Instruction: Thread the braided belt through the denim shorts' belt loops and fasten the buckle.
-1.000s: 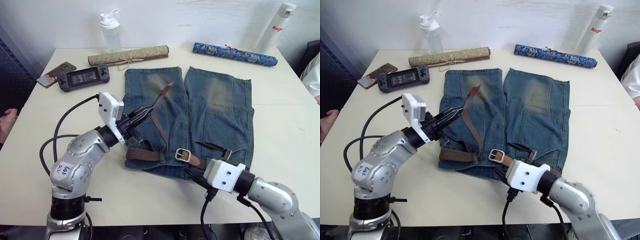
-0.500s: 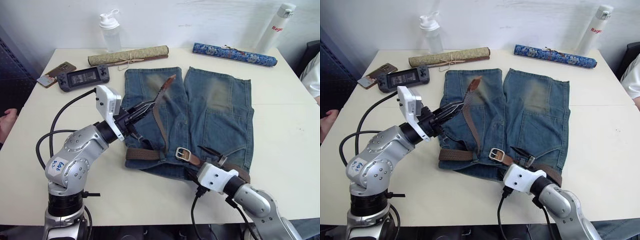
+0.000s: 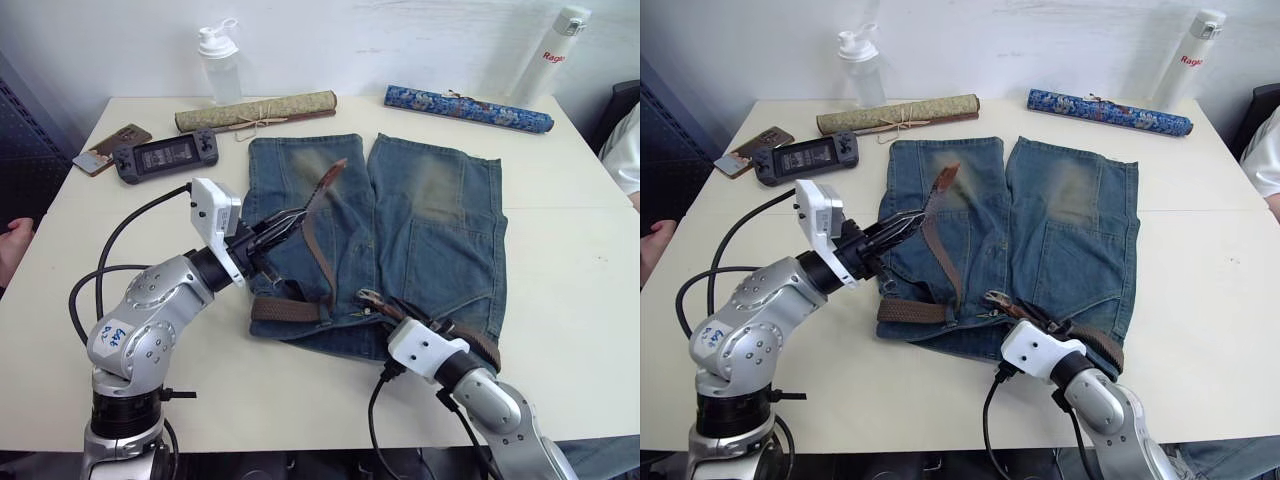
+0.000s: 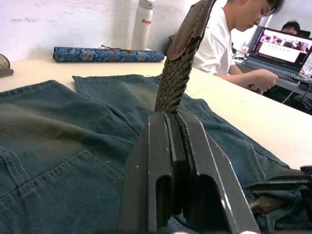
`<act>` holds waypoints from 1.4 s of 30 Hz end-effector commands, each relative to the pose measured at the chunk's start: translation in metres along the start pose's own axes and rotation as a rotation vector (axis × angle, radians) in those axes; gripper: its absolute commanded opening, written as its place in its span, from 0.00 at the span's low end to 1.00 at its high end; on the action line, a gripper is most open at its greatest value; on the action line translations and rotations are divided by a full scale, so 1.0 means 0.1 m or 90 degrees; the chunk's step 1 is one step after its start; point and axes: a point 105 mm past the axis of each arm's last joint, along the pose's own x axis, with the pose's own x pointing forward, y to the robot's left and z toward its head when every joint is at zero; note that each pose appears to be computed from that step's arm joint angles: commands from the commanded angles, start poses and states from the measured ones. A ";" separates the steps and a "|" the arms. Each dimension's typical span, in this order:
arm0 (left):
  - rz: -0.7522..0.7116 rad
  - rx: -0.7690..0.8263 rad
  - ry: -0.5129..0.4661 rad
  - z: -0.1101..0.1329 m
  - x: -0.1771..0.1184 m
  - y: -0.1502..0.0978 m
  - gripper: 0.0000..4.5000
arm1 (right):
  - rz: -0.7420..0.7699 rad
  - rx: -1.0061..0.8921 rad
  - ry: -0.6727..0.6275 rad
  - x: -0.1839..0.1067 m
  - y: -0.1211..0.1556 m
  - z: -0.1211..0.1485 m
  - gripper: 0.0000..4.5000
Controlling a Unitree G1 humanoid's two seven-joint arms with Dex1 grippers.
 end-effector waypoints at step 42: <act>-0.178 0.063 0.290 -1.07 -0.25 -0.43 0.00 | -0.077 0.039 -0.063 0.15 -0.37 0.42 0.00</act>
